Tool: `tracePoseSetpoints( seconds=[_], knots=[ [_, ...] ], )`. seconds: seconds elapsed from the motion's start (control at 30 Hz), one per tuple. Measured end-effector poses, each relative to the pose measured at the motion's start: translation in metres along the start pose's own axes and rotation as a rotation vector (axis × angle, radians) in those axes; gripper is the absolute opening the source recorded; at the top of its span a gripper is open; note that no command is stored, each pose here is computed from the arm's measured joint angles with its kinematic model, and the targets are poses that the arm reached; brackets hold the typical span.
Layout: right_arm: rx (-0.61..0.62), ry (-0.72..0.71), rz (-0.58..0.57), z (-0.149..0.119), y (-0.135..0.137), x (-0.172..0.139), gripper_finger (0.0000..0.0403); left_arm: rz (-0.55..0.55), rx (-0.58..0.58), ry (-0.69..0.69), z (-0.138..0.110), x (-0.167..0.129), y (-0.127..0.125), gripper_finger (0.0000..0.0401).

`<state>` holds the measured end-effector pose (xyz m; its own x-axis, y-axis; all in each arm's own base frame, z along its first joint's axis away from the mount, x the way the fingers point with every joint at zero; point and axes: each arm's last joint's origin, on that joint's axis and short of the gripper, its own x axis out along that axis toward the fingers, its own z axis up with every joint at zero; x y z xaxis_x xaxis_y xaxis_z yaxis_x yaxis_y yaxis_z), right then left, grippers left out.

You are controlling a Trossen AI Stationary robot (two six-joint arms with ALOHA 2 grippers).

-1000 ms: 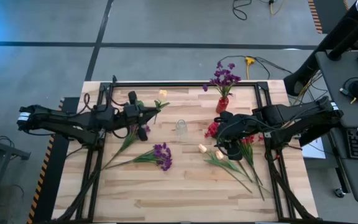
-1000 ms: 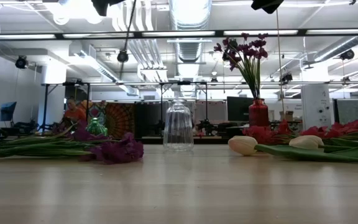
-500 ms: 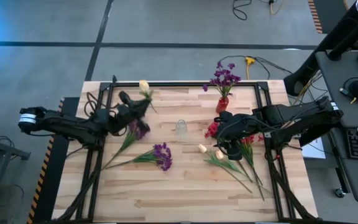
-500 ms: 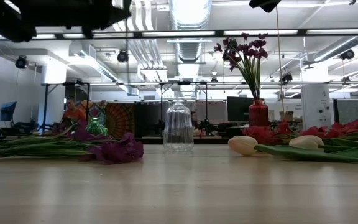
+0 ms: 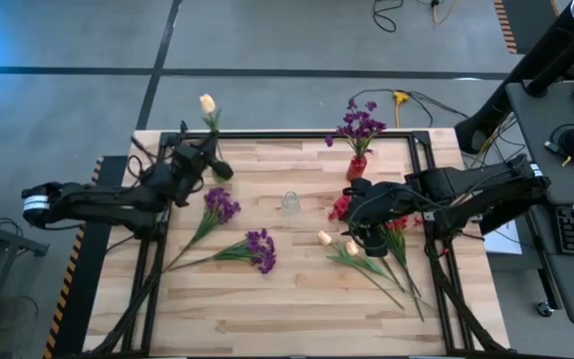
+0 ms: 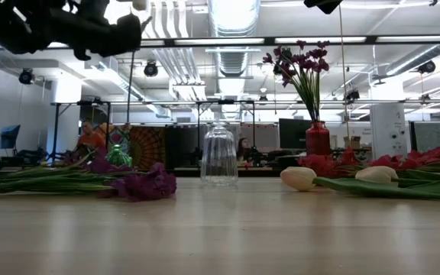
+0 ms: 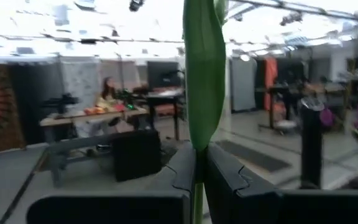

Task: Sort flowers into vase by color
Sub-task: Put the top pink flowers into the green vase

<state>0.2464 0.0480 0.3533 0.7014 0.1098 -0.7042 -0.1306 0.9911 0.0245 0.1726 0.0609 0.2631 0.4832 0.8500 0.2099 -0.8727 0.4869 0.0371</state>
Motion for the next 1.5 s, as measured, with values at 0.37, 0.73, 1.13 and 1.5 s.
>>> tracePoseSetpoints(
  seconds=[0.37,0.73,1.13,1.5],
  knots=[
    [-0.010,-0.009,0.001,0.001,0.000,0.000,0.0171,-0.009,0.085,0.153,0.017,0.020,0.009,0.0002],
    [-0.010,0.020,-0.001,-0.006,0.000,0.007,0.0171,-0.013,0.023,0.132,-0.003,0.019,0.022,0.0002],
    [0.003,0.027,-0.001,-0.008,0.000,0.009,0.0171,0.027,0.028,0.120,-0.011,0.020,0.029,0.0002],
    [0.003,0.027,-0.002,-0.008,0.000,0.009,0.0171,0.028,0.033,0.118,-0.013,0.020,0.029,0.0002]
  ],
)
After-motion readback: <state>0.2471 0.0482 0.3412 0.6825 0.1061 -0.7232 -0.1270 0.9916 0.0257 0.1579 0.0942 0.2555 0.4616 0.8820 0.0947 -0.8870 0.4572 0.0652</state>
